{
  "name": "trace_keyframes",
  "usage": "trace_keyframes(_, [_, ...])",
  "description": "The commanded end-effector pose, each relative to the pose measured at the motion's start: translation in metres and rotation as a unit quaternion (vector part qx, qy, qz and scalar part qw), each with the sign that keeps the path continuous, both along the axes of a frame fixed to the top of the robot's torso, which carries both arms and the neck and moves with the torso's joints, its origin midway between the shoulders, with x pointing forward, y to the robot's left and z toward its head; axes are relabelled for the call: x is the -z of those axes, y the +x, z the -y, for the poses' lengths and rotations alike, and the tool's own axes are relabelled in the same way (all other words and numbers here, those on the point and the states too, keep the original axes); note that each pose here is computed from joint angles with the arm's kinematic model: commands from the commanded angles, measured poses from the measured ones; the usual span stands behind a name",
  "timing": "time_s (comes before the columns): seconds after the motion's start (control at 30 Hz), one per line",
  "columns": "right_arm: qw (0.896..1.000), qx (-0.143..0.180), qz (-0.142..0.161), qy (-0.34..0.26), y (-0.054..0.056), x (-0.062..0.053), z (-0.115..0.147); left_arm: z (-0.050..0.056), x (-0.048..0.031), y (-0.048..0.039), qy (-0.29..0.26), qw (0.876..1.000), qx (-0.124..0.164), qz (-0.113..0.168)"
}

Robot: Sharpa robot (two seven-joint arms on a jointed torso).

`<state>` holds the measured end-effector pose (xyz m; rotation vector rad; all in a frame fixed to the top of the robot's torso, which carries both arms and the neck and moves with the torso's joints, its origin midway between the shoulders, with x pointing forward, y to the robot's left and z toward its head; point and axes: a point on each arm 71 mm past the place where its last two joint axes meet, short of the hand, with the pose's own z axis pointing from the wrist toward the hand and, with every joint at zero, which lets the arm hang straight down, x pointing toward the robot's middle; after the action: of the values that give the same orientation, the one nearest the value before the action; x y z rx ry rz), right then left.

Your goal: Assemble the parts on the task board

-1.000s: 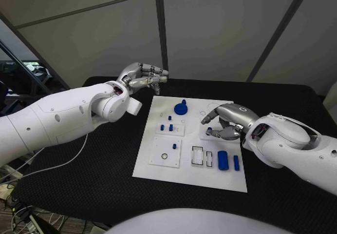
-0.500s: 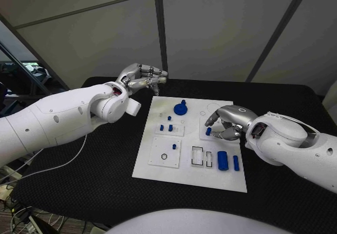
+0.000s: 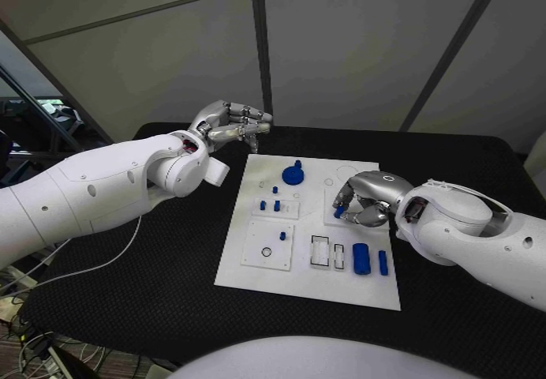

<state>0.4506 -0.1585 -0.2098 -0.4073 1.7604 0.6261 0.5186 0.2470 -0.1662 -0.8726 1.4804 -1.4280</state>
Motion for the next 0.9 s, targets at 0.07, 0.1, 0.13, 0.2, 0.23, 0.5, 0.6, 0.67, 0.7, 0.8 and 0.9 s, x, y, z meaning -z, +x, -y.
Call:
trace_keyframes(0.07, [1.0, -0.002, -0.005, -0.011, 0.001, 0.001, -0.001, 0.001, -0.001, 0.0, -0.003, 1.0, 0.006, 0.0])
trace_keyframes(0.1, [1.0, -0.002, -0.005, -0.012, 0.001, 0.001, -0.001, 0.001, -0.001, 0.0, -0.003, 1.0, 0.006, 0.0])
trace_keyframes(0.13, [1.0, -0.001, -0.005, -0.012, 0.001, 0.001, -0.001, 0.001, -0.001, -0.0001, -0.003, 1.0, 0.005, 0.0])
trace_keyframes(0.2, [1.0, 0.0, -0.005, -0.013, 0.002, 0.002, -0.001, 0.0, -0.001, -0.0001, -0.003, 1.0, 0.005, 0.0])
trace_keyframes(0.23, [1.0, 0.0, -0.005, -0.012, 0.002, 0.002, -0.001, 0.0, -0.001, -0.0001, -0.003, 1.0, 0.005, 0.0])
trace_keyframes(0.5, [1.0, 0.007, 0.014, 0.001, 0.004, -0.001, -0.002, 0.0, -0.0011, -0.0003, -0.002, 1.0, 0.004, 0.0])
trace_keyframes(0.6, [1.0, 0.006, 0.026, 0.013, 0.003, -0.004, -0.003, -0.001, -0.0012, -0.0004, -0.002, 1.0, 0.004, 0.0])
trace_keyframes(0.67, [0.999, 0.004, 0.031, 0.021, 0.002, -0.005, -0.004, -0.001, -0.0012, -0.0004, -0.002, 1.0, 0.004, 0.0])
trace_keyframes(0.7, [0.999, 0.004, 0.034, 0.027, 0.001, -0.007, -0.004, -0.001, -0.0012, -0.0004, -0.002, 1.0, 0.004, 0.0])
trace_keyframes(0.8, [0.998, 0.003, 0.04, 0.045, -0.002, -0.011, -0.004, -0.001, -0.0012, -0.0004, -0.002, 1.0, 0.004, 0.0])
trace_keyframes(0.9, [0.997, 0.005, 0.042, 0.063, -0.006, -0.016, -0.003, -0.001, -0.0011, -0.0003, -0.002, 1.0, 0.003, 0.0])
